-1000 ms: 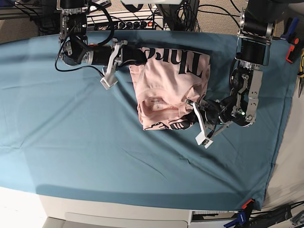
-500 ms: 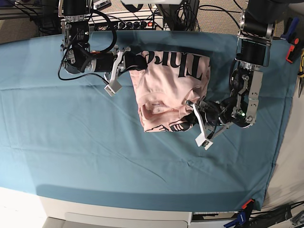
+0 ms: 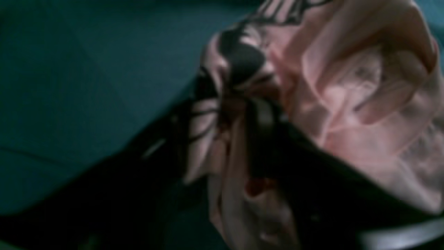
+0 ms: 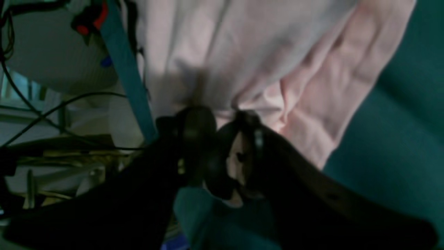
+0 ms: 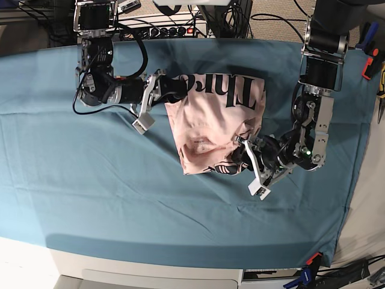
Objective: Fold the T-shirt properly
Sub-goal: 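Pull the shirt square with both grippers and release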
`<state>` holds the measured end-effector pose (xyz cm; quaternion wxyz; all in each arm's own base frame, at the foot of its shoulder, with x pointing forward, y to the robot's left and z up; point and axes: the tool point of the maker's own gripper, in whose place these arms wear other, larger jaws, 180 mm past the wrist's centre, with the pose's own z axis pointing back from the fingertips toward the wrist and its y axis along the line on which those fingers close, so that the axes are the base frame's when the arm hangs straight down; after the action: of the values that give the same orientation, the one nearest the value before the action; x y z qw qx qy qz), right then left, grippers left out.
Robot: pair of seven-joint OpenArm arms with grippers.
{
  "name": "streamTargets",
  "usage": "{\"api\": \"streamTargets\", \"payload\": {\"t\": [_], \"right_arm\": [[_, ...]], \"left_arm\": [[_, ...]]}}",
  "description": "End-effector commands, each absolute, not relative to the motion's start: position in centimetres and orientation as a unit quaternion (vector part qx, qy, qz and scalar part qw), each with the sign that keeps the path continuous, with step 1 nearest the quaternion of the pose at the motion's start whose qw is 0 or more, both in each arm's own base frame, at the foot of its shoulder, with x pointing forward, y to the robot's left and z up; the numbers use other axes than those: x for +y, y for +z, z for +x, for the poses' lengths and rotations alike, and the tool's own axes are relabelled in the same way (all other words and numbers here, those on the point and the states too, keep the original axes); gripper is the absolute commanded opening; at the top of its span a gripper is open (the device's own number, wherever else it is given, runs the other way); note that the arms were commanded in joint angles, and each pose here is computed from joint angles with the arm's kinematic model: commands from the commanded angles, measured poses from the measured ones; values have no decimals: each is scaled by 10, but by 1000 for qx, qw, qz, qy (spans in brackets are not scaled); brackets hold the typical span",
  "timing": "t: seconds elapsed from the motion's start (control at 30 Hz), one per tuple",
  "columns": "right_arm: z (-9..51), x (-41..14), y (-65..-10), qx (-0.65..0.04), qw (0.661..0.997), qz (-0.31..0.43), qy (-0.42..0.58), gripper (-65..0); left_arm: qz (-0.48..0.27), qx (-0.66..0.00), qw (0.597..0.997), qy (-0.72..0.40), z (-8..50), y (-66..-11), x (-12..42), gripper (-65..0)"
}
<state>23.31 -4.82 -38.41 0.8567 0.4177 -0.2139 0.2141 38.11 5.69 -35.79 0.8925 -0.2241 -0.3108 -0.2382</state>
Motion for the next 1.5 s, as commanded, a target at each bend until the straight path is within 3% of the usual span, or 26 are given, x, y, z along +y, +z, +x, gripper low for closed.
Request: {"api": "streamTargets", "payload": {"t": [0.0, 0.5, 0.77, 1.13, 1.3, 1.47], "right_arm": [[241, -51, -379, -225, 857, 410, 217, -448], [309, -44, -330, -302, 834, 384, 256, -448], [339, -57, -322, -318, 851, 316, 275, -448], [337, -57, -323, -316, 852, 317, 270, -448], [349, -85, -326, -316, 881, 209, 283, -448], [361, -131, -340, -296, 928, 85, 212, -448]], "left_arm": [[-228, -338, 881, -239, 394, -340, 55, -347], [-196, -364, 875, -252, 417, -317, 63, -347], [-156, -372, 878, -257, 428, -309, 82, -347], [-110, -375, 886, -249, 439, -298, 123, -347], [-106, -373, 887, -249, 438, -299, 126, -347], [-90, -372, 889, -252, 440, -300, 131, -348]]}}
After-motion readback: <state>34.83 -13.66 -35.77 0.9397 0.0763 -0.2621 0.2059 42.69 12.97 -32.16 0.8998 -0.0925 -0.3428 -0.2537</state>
